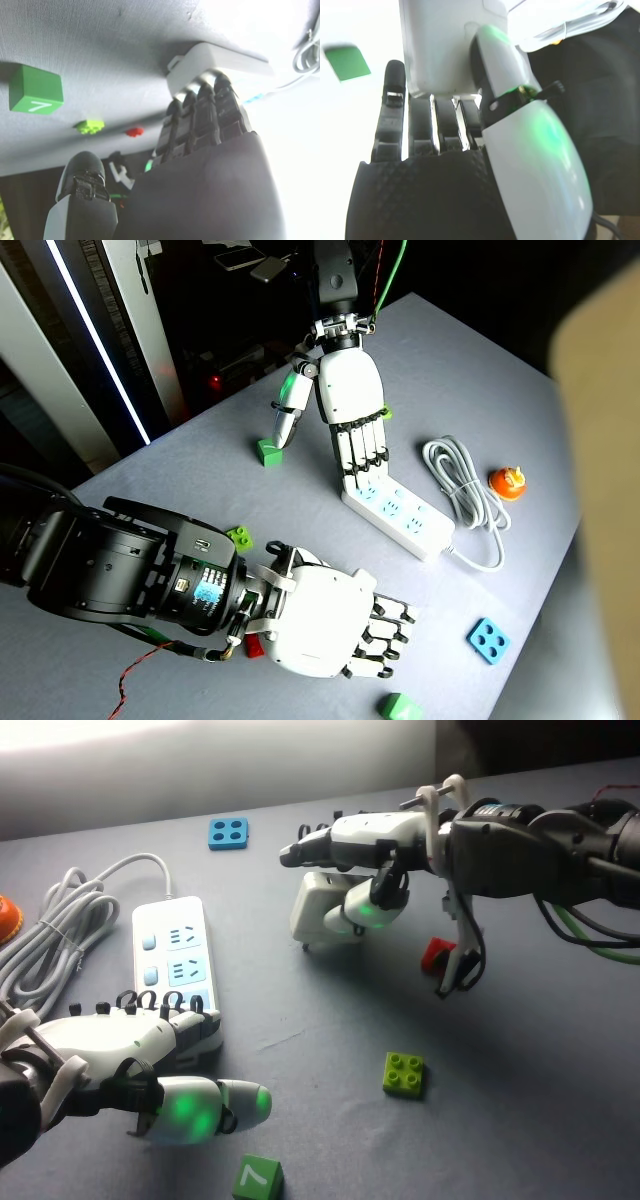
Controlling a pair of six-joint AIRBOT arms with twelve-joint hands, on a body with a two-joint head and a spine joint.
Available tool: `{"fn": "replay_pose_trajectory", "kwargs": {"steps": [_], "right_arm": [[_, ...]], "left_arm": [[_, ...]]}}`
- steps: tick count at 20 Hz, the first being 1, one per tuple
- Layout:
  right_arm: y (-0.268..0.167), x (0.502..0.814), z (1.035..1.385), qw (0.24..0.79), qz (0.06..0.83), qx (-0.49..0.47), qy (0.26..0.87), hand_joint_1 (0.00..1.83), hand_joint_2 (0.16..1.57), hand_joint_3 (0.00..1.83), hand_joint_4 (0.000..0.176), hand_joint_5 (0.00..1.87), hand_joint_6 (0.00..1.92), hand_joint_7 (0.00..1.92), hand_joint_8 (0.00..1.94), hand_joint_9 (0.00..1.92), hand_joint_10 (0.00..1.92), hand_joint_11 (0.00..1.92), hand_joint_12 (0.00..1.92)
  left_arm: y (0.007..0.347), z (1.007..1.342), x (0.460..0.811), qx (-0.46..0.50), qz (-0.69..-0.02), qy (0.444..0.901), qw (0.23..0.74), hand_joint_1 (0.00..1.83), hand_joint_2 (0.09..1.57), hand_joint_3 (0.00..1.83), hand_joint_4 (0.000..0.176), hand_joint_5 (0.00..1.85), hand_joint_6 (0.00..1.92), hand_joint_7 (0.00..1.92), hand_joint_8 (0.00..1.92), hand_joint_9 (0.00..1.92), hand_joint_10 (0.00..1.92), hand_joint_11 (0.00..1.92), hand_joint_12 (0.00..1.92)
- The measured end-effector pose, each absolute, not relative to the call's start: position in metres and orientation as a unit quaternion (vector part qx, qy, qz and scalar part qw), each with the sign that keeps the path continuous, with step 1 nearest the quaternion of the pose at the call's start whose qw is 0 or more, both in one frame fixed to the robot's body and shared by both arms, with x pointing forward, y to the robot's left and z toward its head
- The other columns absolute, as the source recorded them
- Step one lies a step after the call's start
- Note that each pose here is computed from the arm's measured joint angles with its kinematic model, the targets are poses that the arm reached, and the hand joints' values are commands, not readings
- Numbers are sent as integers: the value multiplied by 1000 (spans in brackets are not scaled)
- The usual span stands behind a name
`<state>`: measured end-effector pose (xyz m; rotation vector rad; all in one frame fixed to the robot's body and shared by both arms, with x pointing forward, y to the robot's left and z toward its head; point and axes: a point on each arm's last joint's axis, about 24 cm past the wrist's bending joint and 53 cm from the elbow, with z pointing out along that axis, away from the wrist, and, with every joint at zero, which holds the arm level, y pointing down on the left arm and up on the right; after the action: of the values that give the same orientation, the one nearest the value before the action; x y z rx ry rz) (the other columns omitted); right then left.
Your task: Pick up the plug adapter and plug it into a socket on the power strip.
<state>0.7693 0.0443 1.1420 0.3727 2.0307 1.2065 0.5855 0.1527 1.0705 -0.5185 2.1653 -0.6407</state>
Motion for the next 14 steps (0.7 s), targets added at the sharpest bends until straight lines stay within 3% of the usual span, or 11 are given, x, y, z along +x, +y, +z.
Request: {"fn": "replay_pose_trajectory", "kwargs": {"steps": [11,14], "right_arm": [[48,770,1138,367,468,145,791,1160,1242,4,0,203,2,192,3,223,5,0,723],[48,770,1137,367,468,145,791,1158,1257,7,0,190,0,171,0,200,0,0,640]], "left_arm": [[152,1070,585,-204,-254,857,400,0,1160,2,0,25,1,61,1,46,1,1,0],[152,1070,585,-204,-254,857,400,0,1158,1,0,28,2,67,2,51,2,2,1]]}}
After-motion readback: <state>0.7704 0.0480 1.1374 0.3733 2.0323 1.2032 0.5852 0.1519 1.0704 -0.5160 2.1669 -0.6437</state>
